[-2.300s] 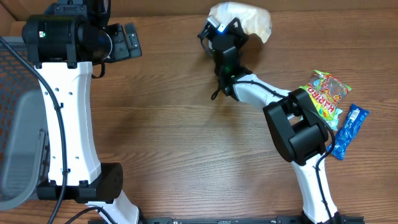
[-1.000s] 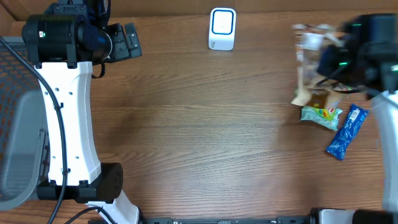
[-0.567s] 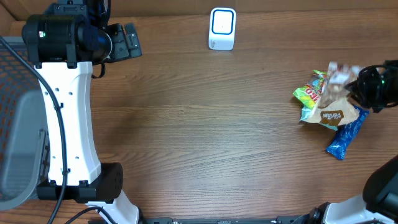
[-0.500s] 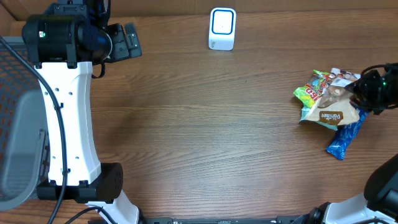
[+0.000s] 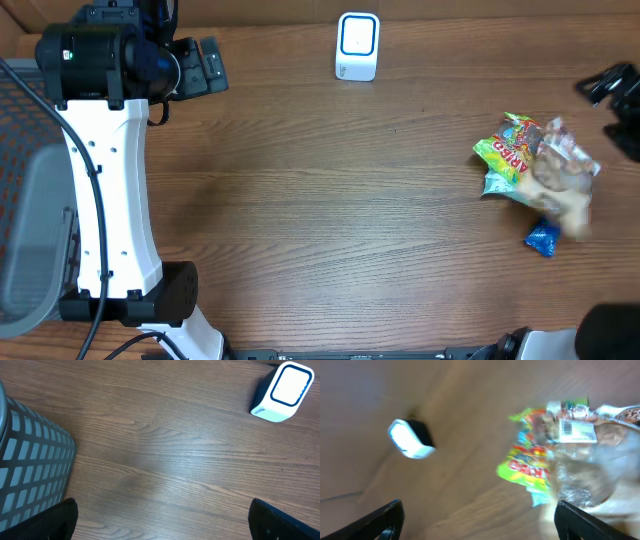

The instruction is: Scan the item barcode

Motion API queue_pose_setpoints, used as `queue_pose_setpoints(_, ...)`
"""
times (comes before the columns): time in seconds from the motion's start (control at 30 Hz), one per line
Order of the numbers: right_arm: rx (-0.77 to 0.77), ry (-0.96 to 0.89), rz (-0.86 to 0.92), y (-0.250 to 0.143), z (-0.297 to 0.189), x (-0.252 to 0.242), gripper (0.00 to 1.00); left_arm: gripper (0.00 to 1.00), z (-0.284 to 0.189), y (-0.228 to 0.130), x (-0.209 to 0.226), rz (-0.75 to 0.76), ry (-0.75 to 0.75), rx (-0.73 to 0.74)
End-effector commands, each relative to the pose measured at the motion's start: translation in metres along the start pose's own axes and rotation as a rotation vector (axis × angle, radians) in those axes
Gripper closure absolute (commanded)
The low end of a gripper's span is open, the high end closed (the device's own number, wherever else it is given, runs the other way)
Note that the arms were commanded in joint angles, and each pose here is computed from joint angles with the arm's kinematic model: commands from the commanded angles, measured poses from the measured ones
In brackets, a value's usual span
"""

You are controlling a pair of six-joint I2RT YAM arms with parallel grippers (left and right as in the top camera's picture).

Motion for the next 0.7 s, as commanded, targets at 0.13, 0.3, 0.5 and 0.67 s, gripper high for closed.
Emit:
queue_pose_setpoints(0.13,-0.203,0.056,-0.194,-0.010,-0.091,0.064,0.02,0.00,0.000,-0.001,-0.004,-0.002,-0.004,-0.003)
queue_pose_setpoints(0.3,-0.182,0.158,-0.432,-0.055,-0.117,0.109,0.02,0.00,0.000,-0.001,-0.004,-0.002,-0.004,-0.003)
queue_pose_setpoints(0.5,-0.068,0.217,-0.605,-0.110,-0.130,0.139,0.00,0.00,0.000,-0.001,-0.004,-0.002,-0.004,-0.003)
queue_pose_setpoints(0.67,0.037,0.222,-0.609,-0.132,-0.131,0.139,0.00,0.00,0.000,-0.001,-0.004,-0.002,-0.004,-0.003)
Point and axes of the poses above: each gripper's point midway between its finger pads, its own z axis out along the fingers, its own x axis along the line the jaws close on, y = z × x, the point moved 8 cm from there along -z, back along the fingers, and after that the axes turned 15 degrees about -z, right-handed, at the moved point
